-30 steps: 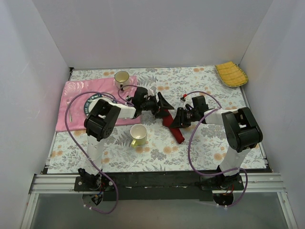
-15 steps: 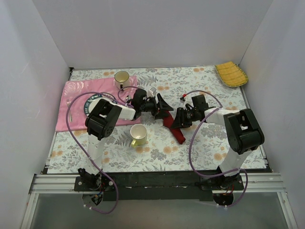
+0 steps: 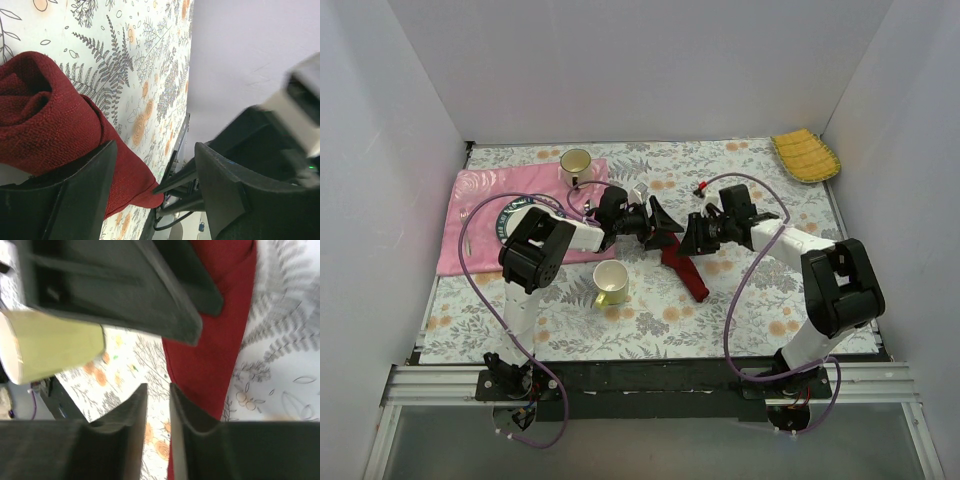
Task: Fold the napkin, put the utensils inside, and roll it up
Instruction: Roll the napkin with the utensil, then neatly place the rolled napkin to the corner
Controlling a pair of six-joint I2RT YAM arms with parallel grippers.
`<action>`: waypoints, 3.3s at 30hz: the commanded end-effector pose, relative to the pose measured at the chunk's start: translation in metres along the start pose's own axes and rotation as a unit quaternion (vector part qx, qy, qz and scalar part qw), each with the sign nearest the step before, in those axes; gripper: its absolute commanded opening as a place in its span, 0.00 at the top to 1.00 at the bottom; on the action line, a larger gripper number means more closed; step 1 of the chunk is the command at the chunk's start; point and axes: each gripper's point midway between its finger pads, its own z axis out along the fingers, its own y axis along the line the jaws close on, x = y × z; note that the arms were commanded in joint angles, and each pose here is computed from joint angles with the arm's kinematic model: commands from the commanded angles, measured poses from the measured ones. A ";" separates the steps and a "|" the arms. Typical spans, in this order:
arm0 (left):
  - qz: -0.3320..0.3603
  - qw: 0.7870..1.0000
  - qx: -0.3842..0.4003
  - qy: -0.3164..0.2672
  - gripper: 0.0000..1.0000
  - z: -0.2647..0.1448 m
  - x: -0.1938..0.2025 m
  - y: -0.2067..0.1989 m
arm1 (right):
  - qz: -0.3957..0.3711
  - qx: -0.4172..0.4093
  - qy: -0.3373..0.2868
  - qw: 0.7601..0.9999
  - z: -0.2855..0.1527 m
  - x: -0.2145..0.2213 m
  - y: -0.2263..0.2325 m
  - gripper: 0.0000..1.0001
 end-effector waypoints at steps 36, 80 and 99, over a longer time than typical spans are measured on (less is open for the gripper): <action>0.042 0.999 0.025 -0.021 0.36 -0.013 -0.053 -0.062 | 0.037 0.008 0.030 0.999 0.023 0.056 -0.038 0.78; 0.129 0.987 0.041 -0.089 0.35 -0.103 -0.050 -0.194 | -0.028 -0.024 0.058 0.998 0.016 -0.045 -0.033 0.26; 0.129 0.987 0.050 -0.085 0.35 -0.145 0.005 -0.191 | -0.011 -0.020 0.061 0.998 0.072 -0.038 -0.043 0.34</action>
